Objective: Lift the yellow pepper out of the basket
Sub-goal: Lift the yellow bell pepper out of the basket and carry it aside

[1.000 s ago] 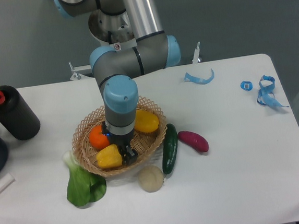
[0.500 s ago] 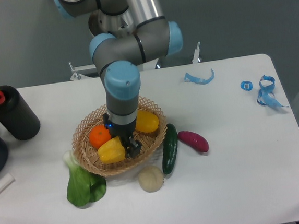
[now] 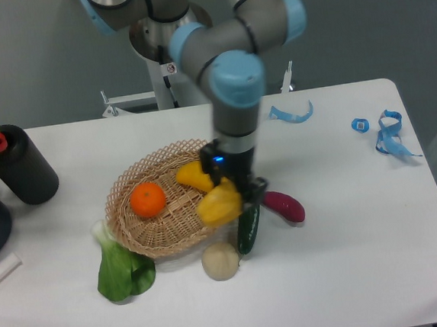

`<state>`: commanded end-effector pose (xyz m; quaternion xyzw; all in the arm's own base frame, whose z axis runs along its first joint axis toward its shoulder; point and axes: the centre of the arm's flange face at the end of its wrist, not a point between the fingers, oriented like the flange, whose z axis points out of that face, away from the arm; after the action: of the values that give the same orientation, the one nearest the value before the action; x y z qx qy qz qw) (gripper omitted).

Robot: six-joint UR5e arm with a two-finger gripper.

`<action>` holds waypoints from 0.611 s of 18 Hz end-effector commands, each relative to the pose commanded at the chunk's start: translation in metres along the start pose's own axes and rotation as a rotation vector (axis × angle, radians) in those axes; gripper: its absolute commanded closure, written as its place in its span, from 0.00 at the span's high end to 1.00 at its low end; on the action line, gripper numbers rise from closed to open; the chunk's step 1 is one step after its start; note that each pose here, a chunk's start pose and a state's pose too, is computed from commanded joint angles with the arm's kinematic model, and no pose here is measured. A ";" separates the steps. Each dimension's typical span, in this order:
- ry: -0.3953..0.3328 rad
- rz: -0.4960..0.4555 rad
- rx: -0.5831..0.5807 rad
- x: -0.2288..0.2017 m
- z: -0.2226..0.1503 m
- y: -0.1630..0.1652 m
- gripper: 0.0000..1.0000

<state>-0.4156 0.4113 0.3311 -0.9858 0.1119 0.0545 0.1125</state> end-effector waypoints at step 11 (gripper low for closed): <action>0.007 -0.081 -0.037 -0.050 0.012 0.094 0.56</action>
<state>-0.4873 0.3354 0.3063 -0.9916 0.0713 0.0485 0.0960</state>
